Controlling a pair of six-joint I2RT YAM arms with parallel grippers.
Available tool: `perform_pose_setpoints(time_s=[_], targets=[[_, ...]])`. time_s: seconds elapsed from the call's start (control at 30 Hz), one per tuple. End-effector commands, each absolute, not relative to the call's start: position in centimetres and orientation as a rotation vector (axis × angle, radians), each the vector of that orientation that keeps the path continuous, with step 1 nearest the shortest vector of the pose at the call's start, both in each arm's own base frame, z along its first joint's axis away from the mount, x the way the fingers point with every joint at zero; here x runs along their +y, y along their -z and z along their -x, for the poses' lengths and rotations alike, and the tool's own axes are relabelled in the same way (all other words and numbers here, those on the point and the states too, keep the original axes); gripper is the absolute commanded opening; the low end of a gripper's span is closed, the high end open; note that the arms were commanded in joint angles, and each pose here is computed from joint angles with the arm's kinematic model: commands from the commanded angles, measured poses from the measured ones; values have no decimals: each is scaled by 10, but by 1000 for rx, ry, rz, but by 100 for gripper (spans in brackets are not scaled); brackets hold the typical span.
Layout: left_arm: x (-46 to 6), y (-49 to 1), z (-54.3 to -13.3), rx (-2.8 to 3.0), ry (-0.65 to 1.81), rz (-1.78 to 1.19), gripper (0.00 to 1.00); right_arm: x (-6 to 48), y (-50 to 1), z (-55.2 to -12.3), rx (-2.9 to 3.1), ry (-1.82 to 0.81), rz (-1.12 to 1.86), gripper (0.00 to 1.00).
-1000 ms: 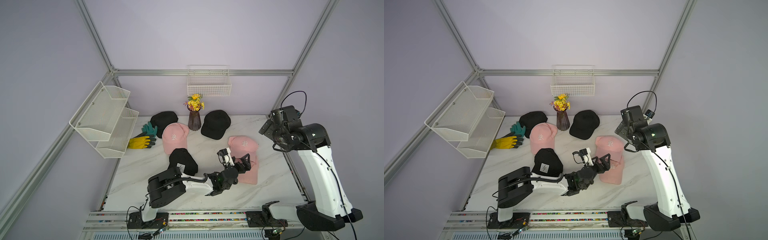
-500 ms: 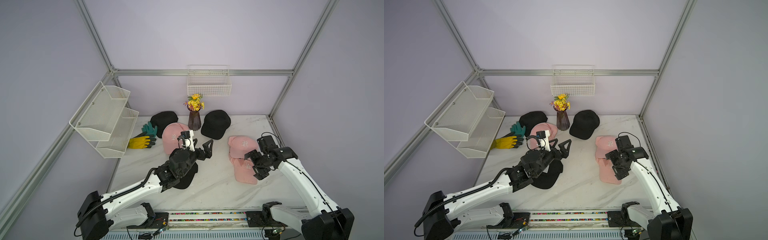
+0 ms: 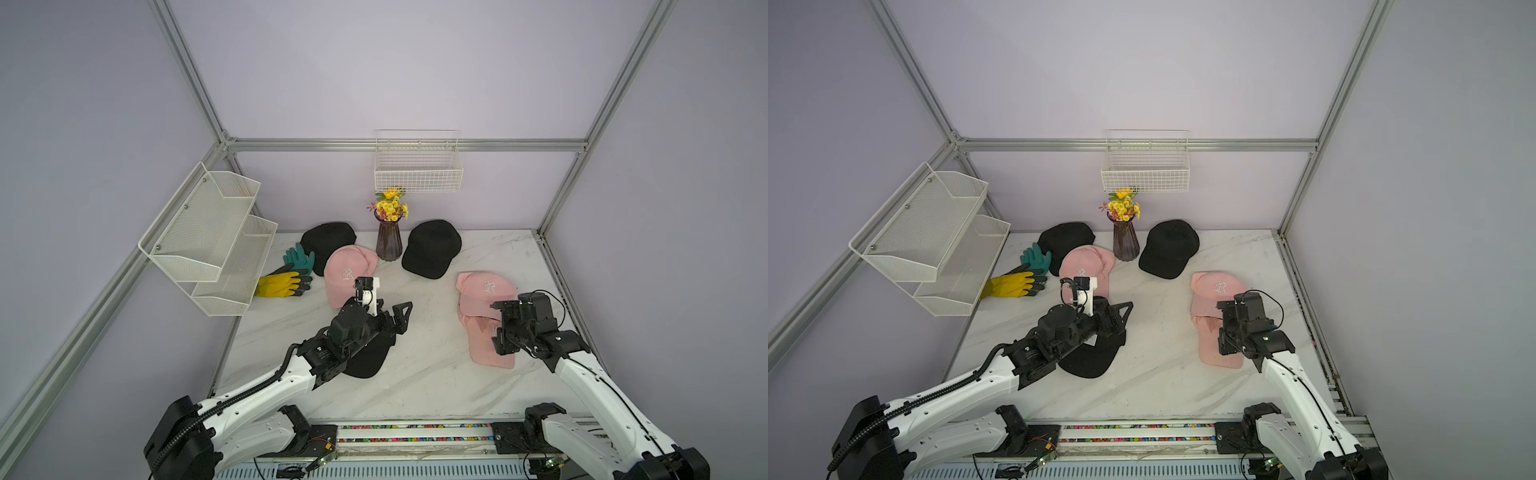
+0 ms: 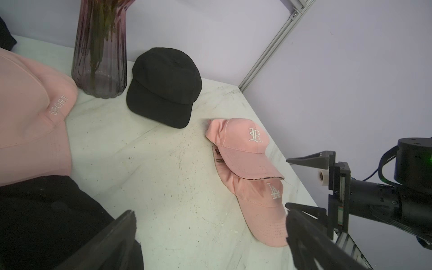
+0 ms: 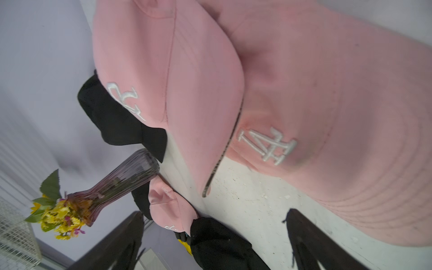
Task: Stack the baseball caps by color
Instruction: Pick up the baseball cap.
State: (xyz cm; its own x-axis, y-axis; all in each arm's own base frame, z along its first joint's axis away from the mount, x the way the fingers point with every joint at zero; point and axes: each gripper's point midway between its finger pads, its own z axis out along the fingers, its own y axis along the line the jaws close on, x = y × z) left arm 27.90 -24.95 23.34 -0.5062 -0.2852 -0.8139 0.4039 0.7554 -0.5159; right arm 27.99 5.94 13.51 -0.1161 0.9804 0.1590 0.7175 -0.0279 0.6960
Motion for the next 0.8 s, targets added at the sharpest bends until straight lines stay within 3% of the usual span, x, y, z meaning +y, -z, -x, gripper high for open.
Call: perform_pose_setpoints(time_s=[0.0,0.3,0.53,0.77], targets=[[-254,-253,-280,1863,929,-84,100,55,-142,-302,1705,-1044,-1749,95],[-250,-247,-283,1865,948,-43,100,56,-133,-318,1626,-1123,-1700,68],[-246,-241,-282,1863,978,0,100,51,-125,-321,1607,-1094,-1698,62],[-244,-237,-281,1868,986,12,100,53,-118,-323,1598,-1124,-1663,27]])
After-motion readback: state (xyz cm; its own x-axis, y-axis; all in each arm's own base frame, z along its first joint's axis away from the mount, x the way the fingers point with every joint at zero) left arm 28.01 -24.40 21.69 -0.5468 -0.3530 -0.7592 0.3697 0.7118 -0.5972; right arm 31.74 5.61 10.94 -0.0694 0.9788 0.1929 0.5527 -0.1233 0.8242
